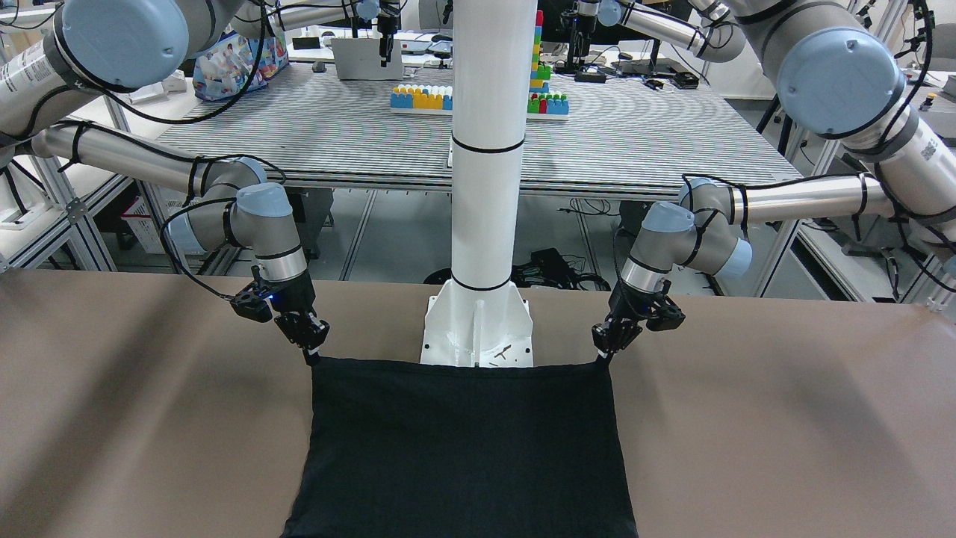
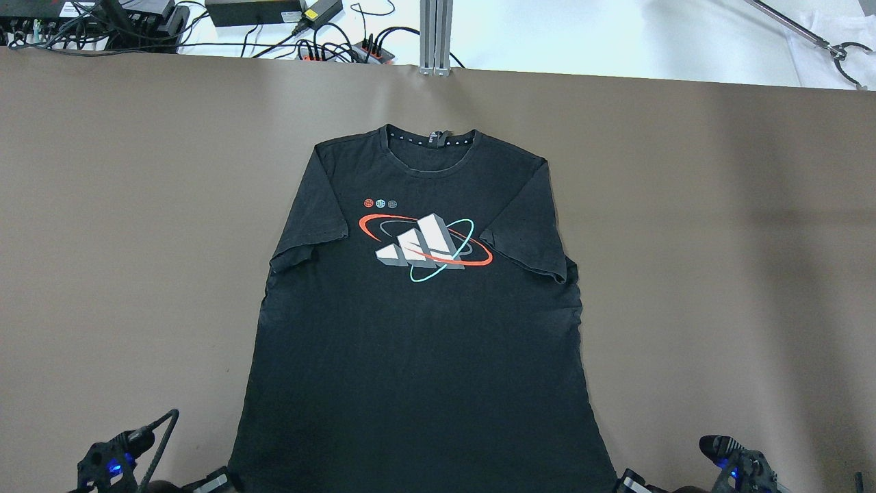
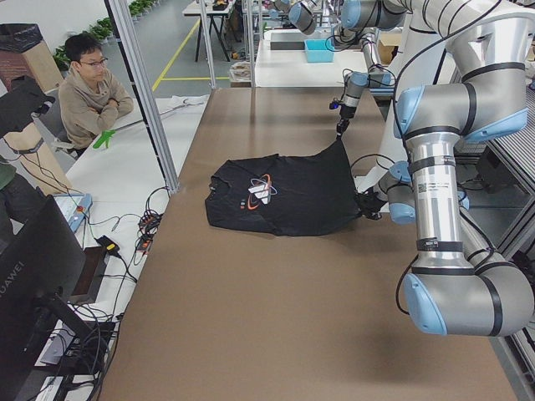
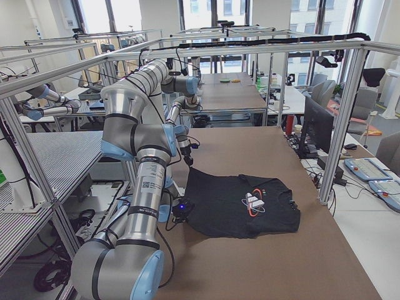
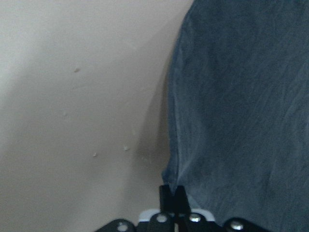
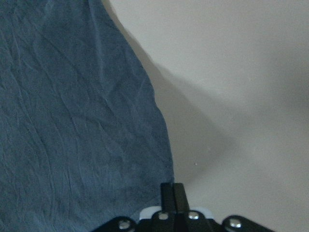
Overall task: Fold clothes
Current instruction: 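Lift the hem with both grippers and fold it toward the collar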
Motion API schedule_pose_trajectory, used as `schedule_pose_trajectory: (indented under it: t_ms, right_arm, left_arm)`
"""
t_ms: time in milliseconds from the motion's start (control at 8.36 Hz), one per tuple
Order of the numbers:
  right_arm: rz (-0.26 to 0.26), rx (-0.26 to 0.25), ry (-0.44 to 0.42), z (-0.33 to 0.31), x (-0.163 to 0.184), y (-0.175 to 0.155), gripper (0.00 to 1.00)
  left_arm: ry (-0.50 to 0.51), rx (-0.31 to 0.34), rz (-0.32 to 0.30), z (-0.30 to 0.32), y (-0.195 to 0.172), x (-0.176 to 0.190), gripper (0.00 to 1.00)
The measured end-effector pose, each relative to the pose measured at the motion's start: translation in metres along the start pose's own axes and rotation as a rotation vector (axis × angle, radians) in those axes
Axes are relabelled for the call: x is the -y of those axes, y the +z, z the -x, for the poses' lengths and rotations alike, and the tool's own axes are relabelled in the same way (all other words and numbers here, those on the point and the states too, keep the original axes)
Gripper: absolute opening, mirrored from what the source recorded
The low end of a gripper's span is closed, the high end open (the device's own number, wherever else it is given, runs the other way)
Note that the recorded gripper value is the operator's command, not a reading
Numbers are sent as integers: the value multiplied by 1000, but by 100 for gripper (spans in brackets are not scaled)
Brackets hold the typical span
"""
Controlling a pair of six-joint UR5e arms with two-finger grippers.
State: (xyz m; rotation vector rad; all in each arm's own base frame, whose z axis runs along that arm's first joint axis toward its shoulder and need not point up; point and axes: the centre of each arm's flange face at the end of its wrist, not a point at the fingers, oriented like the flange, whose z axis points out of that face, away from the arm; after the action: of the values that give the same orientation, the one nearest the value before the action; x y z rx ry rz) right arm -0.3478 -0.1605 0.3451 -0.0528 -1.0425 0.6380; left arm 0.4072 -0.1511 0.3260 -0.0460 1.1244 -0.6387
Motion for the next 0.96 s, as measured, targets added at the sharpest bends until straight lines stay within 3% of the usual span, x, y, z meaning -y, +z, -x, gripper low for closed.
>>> schedule_pose_trajectory:
  t_ms: [239, 479, 718, 957]
  right_arm:
    - [32, -2, -46, 20, 24, 1, 0]
    - [35, -30, -96, 75, 81, 26, 0]
    - [24, -102, -127, 158, 152, 6, 0]
    - [-2, -171, -155, 217, 191, -32, 0]
  left_arm:
    - [58, -18, 7, -33, -1, 39, 0]
    - [110, -27, 9, -62, 0, 90, 0]
    - [108, -27, 19, -98, -9, 147, 0]
    - [92, -25, -1, -135, -30, 189, 0]
